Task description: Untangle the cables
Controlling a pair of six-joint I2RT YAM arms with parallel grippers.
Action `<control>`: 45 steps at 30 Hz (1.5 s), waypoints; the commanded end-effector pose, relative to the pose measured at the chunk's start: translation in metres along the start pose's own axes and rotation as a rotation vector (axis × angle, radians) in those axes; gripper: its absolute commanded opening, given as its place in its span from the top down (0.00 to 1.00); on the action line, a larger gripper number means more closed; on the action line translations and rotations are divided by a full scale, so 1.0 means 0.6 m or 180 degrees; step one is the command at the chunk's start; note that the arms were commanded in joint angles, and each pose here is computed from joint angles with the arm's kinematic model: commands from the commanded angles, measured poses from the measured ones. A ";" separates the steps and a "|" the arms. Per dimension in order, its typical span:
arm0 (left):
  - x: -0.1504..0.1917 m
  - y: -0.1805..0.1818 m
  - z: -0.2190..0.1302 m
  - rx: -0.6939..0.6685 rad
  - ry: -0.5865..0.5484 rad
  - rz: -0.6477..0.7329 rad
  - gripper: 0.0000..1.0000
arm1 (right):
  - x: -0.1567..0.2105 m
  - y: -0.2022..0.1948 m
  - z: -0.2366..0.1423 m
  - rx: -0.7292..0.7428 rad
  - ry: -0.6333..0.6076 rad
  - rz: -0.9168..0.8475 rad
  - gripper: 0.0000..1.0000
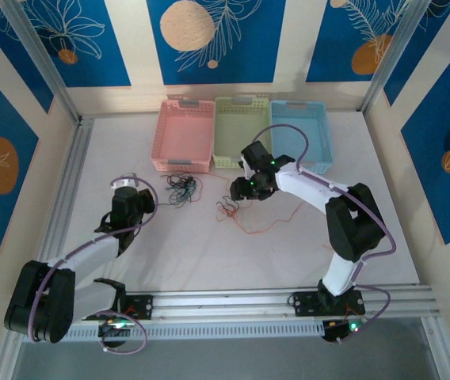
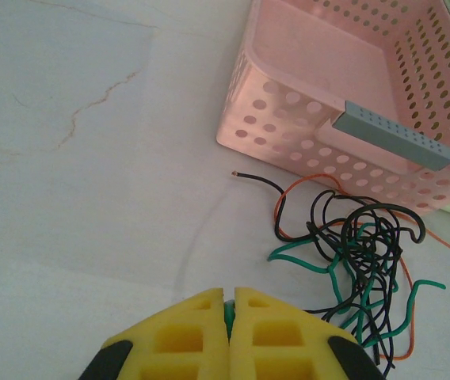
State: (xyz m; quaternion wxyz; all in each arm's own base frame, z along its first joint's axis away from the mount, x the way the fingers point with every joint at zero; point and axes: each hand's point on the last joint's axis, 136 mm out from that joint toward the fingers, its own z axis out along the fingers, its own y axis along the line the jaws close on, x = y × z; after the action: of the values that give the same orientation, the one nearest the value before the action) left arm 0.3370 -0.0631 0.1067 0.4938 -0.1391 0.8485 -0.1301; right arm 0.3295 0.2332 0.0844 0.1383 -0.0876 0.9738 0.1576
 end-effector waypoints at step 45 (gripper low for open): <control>-0.027 -0.037 -0.004 0.0371 -0.0136 0.0009 0.85 | -0.052 0.041 -0.078 -0.1481 -0.0509 0.0234 1.00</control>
State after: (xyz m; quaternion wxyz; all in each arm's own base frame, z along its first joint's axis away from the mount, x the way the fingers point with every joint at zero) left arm 0.3395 -0.0701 0.1093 0.4954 -0.1285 0.8465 -0.1468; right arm 0.3321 0.2299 0.0883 0.0977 -0.0268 0.9397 0.3266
